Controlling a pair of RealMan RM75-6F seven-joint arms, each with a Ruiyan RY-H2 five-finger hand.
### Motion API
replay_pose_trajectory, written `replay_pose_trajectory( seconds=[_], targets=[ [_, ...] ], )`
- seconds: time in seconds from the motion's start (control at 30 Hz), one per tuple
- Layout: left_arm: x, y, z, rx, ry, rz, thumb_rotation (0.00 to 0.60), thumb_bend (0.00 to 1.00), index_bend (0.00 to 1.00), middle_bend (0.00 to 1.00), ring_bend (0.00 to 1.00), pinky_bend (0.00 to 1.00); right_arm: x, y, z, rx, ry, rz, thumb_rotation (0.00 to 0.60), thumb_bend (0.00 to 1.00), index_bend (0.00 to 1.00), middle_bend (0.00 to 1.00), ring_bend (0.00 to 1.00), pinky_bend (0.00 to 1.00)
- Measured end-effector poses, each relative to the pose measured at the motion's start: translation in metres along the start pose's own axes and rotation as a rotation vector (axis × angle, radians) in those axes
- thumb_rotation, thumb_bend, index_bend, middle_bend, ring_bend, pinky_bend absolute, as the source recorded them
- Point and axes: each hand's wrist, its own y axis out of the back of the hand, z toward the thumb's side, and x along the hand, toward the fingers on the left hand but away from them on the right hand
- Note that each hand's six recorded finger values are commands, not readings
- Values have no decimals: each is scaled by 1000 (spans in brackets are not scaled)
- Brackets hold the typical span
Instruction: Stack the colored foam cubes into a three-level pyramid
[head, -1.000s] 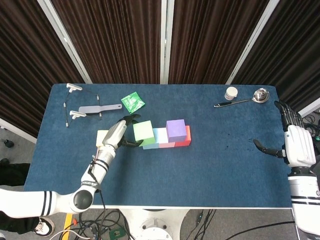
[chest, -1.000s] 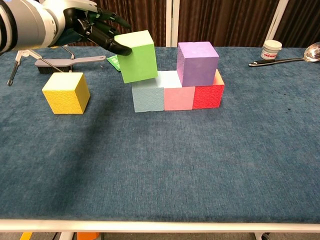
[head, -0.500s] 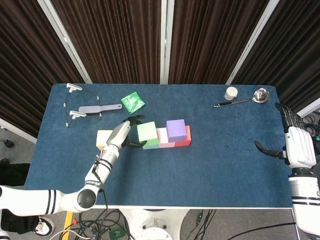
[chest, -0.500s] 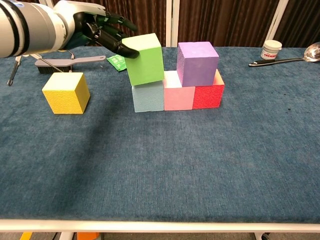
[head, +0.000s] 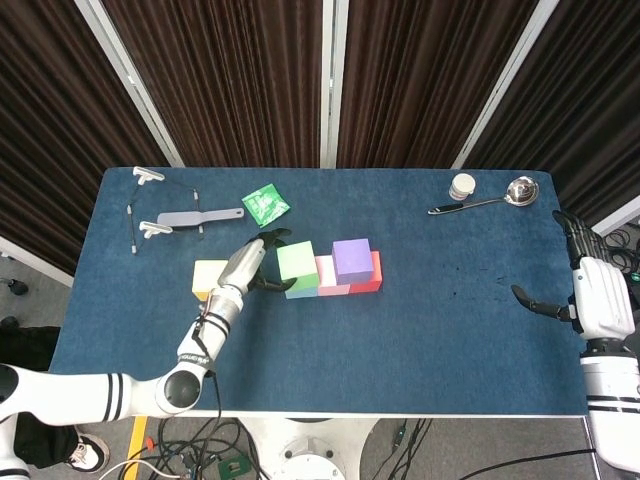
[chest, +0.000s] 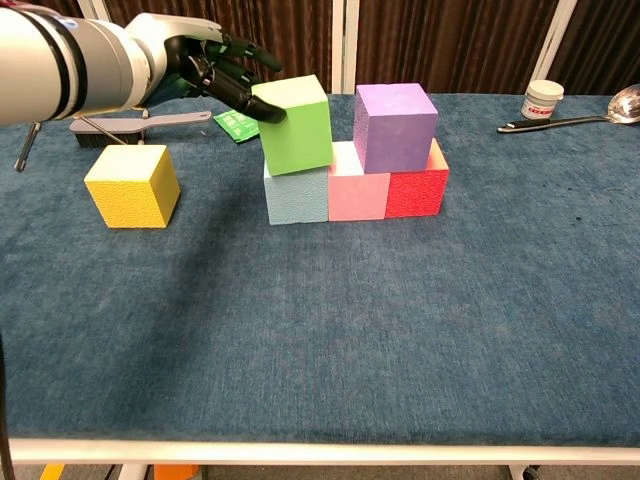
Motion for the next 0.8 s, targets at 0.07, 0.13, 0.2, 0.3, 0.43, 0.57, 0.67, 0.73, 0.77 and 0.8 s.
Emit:
replay_pose_trajectory(
  seconds=[0.07, 0.13, 0.2, 0.3, 0.43, 0.57, 0.67, 0.73, 0.77, 0.8],
  targets=[
    [3, -1, -2, -2, 5, -2, 600, 314, 156, 340, 33, 0, 0, 0, -2, 1, -3, 3, 600, 101, 0, 16, 0, 0],
    [5, -1, -4, 2, 6, -4, 600, 314, 156, 340, 33, 0, 0, -1, -3, 0, -5, 5, 600, 101, 0, 16, 0, 0],
    [7, -2, -5, 9, 5, -9, 600, 314, 156, 335, 33, 0, 0, -1, -4, 0, -7, 6, 600, 101, 0, 16, 0, 0],
    [7, -5, -6, 12, 1, -25, 600, 315, 150, 314, 33, 0, 0, 0, -5, -3, -9, 6, 600, 101, 0, 16, 0, 0],
    [6, -6, -6, 17, -9, -39, 600, 314, 140, 253, 32, 0, 0, -1, -6, -4, -10, 10, 600, 101, 0, 16, 0, 0],
    [5, -5, -5, 14, -20, -40, 600, 312, 132, 179, 21, 0, 0, -2, -5, -3, -10, 14, 600, 101, 0, 16, 0, 0],
    [4, -3, -4, 8, -26, -35, 600, 312, 126, 159, 19, 0, 0, -2, -5, -4, -8, 14, 600, 101, 0, 15, 0, 0],
    [3, 0, -4, 7, -29, -29, 600, 312, 123, 153, 17, 0, -1, -3, -4, -3, -7, 17, 600, 101, 0, 15, 0, 0],
    [3, 1, -4, 5, -29, -27, 600, 312, 122, 150, 16, 0, -1, -3, -4, -1, -6, 19, 600, 101, 0, 15, 0, 0],
    [2, 1, -4, 3, -29, -26, 600, 312, 120, 144, 15, 0, -1, -4, -3, 1, -5, 22, 600, 101, 0, 15, 0, 0]
  ],
)
